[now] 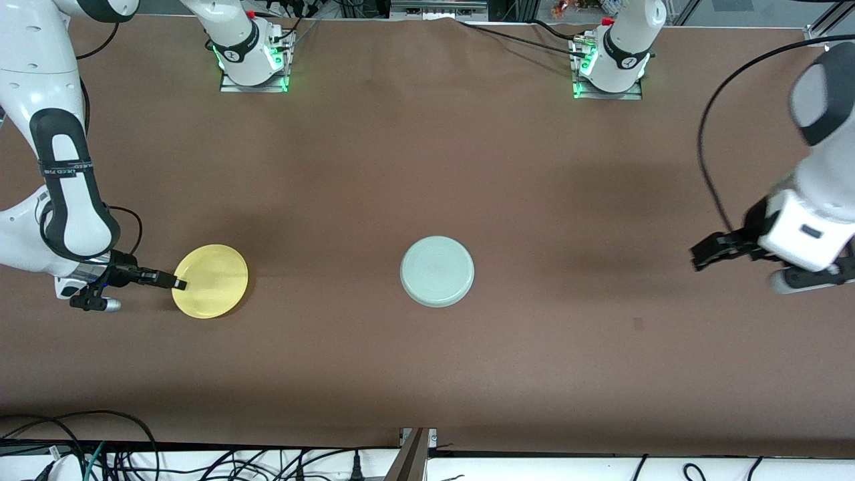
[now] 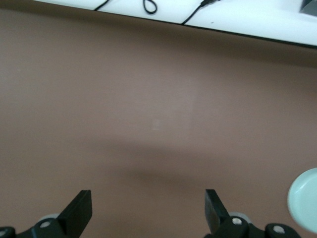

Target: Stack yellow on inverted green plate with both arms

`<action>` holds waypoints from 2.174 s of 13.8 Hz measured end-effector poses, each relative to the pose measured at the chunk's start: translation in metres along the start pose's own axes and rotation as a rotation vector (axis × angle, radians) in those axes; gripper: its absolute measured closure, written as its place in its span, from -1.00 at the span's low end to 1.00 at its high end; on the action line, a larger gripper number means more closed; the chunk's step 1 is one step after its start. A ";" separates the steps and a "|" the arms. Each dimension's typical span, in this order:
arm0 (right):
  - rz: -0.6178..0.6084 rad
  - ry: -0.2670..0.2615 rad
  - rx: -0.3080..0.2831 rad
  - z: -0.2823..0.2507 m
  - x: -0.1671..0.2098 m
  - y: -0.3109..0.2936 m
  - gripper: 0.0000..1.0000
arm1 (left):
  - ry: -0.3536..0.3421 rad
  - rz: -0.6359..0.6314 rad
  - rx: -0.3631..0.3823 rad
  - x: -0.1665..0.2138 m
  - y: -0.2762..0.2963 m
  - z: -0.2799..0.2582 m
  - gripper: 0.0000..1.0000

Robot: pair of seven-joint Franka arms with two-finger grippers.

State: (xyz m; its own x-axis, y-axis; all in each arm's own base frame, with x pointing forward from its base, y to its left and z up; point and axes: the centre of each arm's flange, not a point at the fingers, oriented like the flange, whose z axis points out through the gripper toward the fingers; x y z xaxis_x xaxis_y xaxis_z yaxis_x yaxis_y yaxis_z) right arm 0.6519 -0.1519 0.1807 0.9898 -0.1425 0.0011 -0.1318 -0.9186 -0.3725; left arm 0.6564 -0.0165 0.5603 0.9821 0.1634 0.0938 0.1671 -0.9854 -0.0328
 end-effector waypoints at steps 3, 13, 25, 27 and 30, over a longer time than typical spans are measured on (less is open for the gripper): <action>-0.007 0.006 0.000 -0.002 0.003 -0.003 0.56 | -0.027 0.095 -0.005 -0.008 -0.040 -0.017 -1.00; -0.032 -0.020 0.038 -0.017 0.016 -0.084 0.96 | -0.198 0.132 -0.055 -0.046 -0.035 -0.002 -1.00; -0.044 -0.100 -0.006 0.052 -0.072 -0.446 0.96 | -0.198 0.144 -0.056 -0.046 -0.029 -0.002 -1.00; -0.087 -0.065 -0.008 0.077 -0.095 -0.483 0.96 | -0.198 0.145 -0.056 -0.046 -0.029 -0.001 -1.00; -0.125 -0.013 -0.016 0.120 -0.115 -0.504 0.96 | -0.202 0.150 -0.057 -0.046 -0.027 0.001 -1.00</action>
State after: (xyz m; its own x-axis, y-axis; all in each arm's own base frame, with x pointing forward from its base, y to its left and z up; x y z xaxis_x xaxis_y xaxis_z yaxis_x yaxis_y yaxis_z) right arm 0.6112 0.3717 0.2569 0.9992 -0.0218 0.0341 -0.0083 -0.9347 -0.3553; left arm 0.6069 0.0026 0.5559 0.9940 0.0162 -0.1085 0.0190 -0.9995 0.0251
